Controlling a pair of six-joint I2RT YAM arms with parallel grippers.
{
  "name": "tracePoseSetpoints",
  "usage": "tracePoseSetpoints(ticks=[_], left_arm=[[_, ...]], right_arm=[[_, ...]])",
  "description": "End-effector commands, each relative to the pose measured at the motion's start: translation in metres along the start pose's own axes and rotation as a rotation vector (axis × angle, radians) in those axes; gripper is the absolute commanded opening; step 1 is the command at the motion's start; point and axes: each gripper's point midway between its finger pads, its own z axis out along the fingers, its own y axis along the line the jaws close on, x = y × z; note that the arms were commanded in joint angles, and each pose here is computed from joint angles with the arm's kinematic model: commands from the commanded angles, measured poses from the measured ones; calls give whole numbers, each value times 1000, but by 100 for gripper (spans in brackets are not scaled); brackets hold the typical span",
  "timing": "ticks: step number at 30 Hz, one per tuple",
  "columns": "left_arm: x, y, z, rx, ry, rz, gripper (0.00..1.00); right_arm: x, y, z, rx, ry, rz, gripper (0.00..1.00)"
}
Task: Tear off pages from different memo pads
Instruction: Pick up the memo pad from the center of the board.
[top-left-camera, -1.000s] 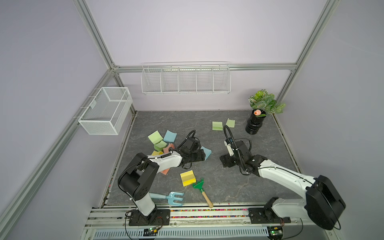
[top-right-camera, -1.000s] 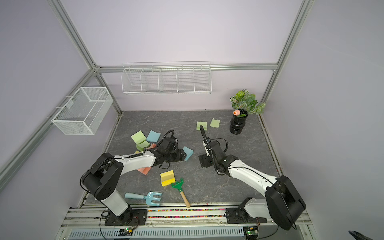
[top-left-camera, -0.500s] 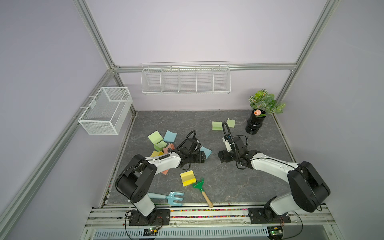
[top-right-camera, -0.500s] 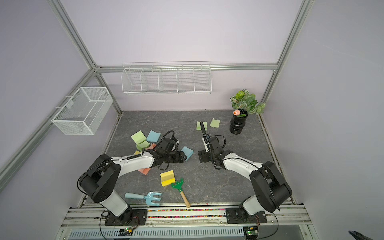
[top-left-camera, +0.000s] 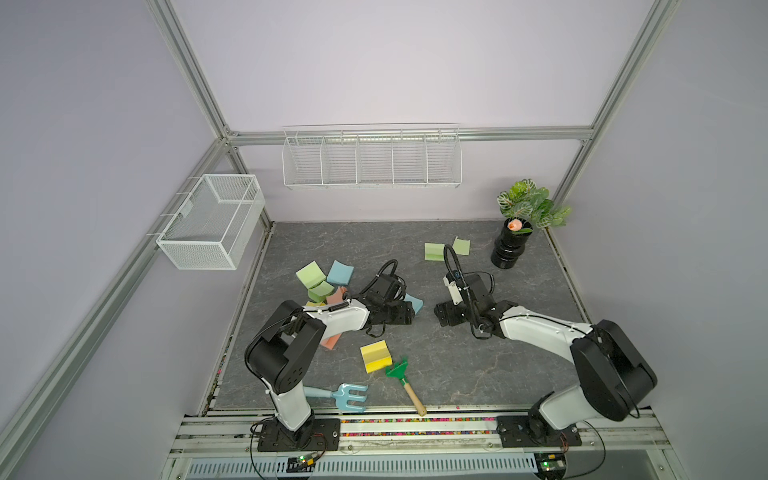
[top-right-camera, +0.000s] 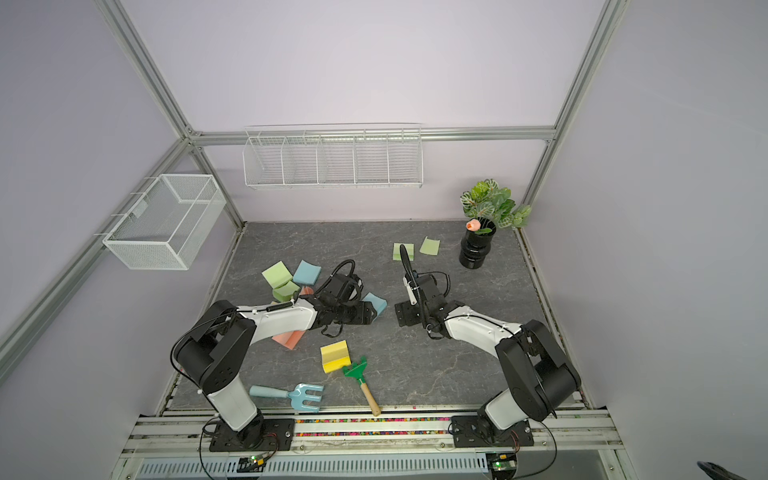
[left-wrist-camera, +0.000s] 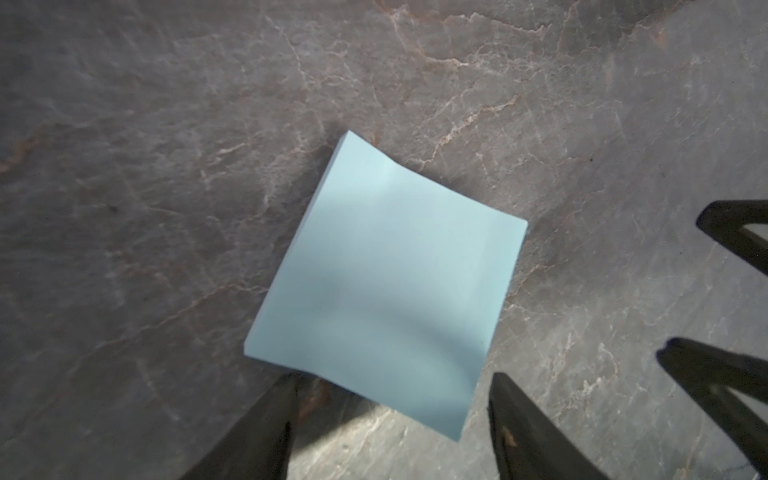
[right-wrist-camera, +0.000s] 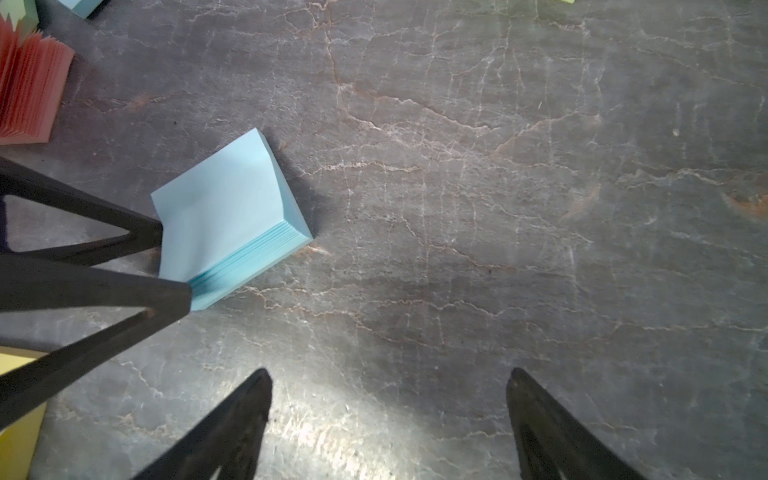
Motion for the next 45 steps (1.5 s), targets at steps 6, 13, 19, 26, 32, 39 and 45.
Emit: tracePoseSetpoints(ticks=[6,13,19,26,32,39,45], left_arm=[[13,17,8,-81,42,-28,70],[9,19,4,-98,20,-39,70],[8,24,2,-125,9,-46,71],[2,27,-6,-150,-25,-52,71],[-2,24,-12,-147,-38,-45,71],[-4,23,-17,-150,-43,-43,71],[-7,24,-24,-160,-59,-41,71]], right_arm=[[5,1,2,-16,24,6,89],[8,2,5,-17,45,2,89],[12,3,9,-16,71,-12,89],[6,9,12,-27,70,-26,89],[-10,18,19,-34,75,-49,89],[-22,19,35,1,110,-92,89],[-26,20,50,33,155,-154,89]])
